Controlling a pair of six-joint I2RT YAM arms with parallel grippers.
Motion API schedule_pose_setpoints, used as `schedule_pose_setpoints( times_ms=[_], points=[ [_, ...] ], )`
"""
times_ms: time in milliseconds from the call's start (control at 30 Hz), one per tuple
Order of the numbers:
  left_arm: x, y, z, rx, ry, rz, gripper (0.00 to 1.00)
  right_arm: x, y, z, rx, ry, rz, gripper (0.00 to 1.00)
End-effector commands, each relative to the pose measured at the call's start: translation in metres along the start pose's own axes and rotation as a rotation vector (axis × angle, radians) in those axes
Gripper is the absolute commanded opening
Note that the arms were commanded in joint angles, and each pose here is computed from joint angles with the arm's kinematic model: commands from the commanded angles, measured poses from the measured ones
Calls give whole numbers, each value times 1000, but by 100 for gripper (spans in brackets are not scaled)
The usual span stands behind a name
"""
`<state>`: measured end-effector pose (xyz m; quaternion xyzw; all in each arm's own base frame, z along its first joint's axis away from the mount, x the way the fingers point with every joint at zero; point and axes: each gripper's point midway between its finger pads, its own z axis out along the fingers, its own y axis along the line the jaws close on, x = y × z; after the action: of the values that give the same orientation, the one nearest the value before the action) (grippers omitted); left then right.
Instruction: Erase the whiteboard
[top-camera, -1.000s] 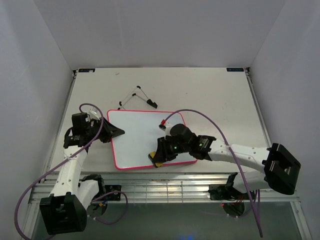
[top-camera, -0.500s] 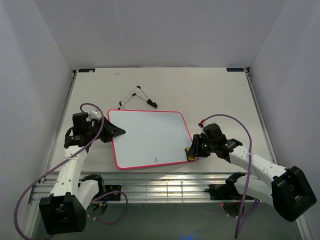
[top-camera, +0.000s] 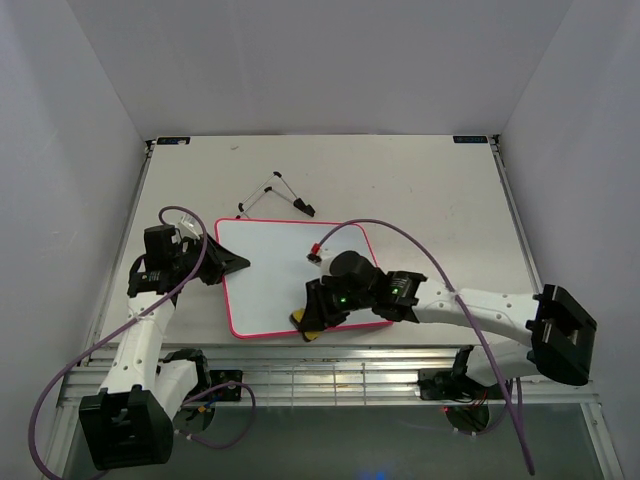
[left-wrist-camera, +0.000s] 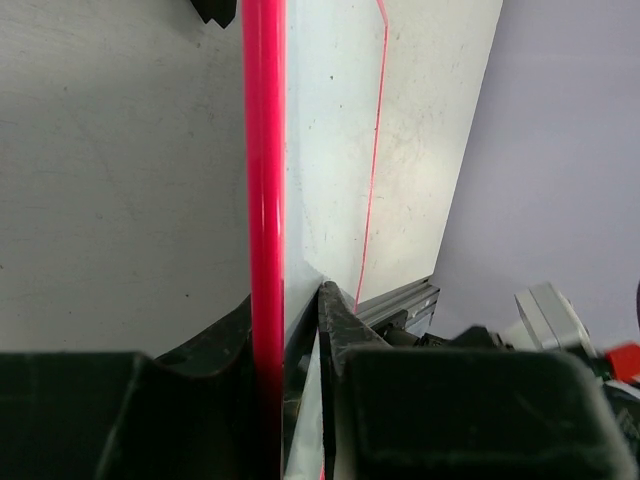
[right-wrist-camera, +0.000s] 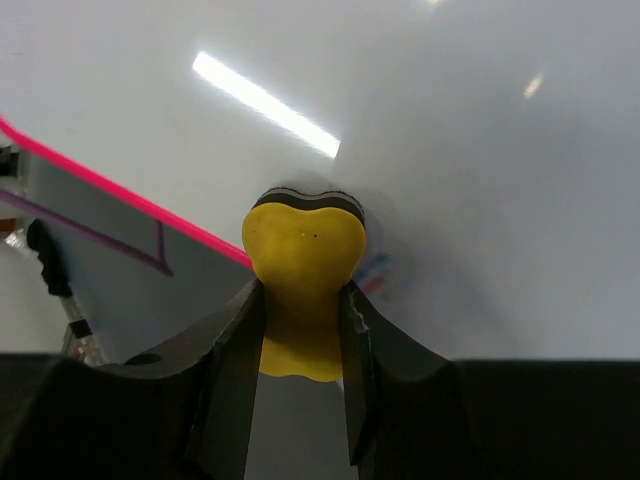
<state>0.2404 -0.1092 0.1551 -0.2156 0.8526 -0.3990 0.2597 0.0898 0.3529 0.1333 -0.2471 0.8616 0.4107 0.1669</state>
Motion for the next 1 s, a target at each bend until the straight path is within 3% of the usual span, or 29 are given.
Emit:
schedule_pose_setpoints(
  times_ms=[0, 133, 233, 433, 600, 700, 800, 967],
  points=[
    [-19, 31, 1, -153, -119, 80, 0, -2, 42, 16, -66, 24, -26, 25],
    [-18, 32, 1, -154, -117, 78, 0, -11, 69, 28, -91, 33, -58, 25],
    [-18, 31, 1, -151, -117, 80, 0, -15, 52, 34, -12, 21, -67, 25],
    [-18, 31, 1, -150, -113, 82, 0, -14, -39, 7, 157, -30, 40, 25],
    [-18, 29, 1, -143, -112, 86, 0, 27, -127, -16, 339, -64, 97, 23],
    [-17, 29, 2, -138, -108, 86, 0, 29, -143, -22, 385, -105, 124, 23],
    [-17, 28, 2, -135, -108, 87, 0, 19, -132, -17, 361, -117, 145, 23],
    [-17, 28, 1, -133, -110, 91, 0, -21, -53, 10, 217, -138, 81, 23]
  ],
)
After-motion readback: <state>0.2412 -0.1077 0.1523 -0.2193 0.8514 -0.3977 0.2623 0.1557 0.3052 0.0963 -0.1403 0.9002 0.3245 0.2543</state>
